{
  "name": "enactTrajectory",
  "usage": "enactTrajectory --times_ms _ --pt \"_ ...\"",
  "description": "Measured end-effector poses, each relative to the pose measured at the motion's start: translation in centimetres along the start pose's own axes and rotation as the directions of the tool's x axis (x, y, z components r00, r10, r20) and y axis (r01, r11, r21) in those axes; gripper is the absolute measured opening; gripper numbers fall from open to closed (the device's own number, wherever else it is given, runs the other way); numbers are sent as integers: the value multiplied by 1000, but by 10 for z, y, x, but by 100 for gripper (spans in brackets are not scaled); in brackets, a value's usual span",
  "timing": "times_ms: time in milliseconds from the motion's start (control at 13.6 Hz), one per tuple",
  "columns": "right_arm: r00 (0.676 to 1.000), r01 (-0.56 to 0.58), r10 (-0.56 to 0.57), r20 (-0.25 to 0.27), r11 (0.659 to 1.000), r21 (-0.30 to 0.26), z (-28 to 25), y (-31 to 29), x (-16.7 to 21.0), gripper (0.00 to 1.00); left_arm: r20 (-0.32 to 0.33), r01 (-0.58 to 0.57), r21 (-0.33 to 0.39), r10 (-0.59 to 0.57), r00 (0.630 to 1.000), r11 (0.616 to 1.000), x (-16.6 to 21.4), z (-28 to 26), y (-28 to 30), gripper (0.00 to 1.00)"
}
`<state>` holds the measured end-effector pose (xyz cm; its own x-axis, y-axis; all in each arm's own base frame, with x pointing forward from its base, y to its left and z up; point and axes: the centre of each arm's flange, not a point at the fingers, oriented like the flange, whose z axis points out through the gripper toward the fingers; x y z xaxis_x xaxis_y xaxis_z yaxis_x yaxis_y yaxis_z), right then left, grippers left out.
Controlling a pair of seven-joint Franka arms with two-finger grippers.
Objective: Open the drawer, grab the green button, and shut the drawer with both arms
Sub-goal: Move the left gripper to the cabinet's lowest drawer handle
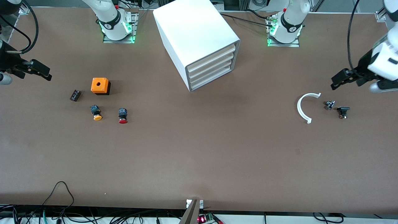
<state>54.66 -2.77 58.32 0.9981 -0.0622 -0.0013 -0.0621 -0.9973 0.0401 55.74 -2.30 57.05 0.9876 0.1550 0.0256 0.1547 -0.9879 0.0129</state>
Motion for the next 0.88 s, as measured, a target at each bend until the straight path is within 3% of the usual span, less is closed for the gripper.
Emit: enactTrajectory --times_ms 295,516,663,884 --pt "1000 1 -1 5 1000 0 3 -1 1 100 114 -87 -32 90 989 996 1 53 54 100" --pt "1000 6 -6 18 1000 -1 10 -2 5 100 246 -102 -97 123 961 990 -6 112 83 100" --pt "999 16 -16 35 1000 -2 19 -7 8 100 353 -55 -201 124 927 978 -15 154 98 100" --pt "998 31 -30 57 1000 -3 31 -15 13 100 474 25 -423 197 858 906 -30 239 114 100"
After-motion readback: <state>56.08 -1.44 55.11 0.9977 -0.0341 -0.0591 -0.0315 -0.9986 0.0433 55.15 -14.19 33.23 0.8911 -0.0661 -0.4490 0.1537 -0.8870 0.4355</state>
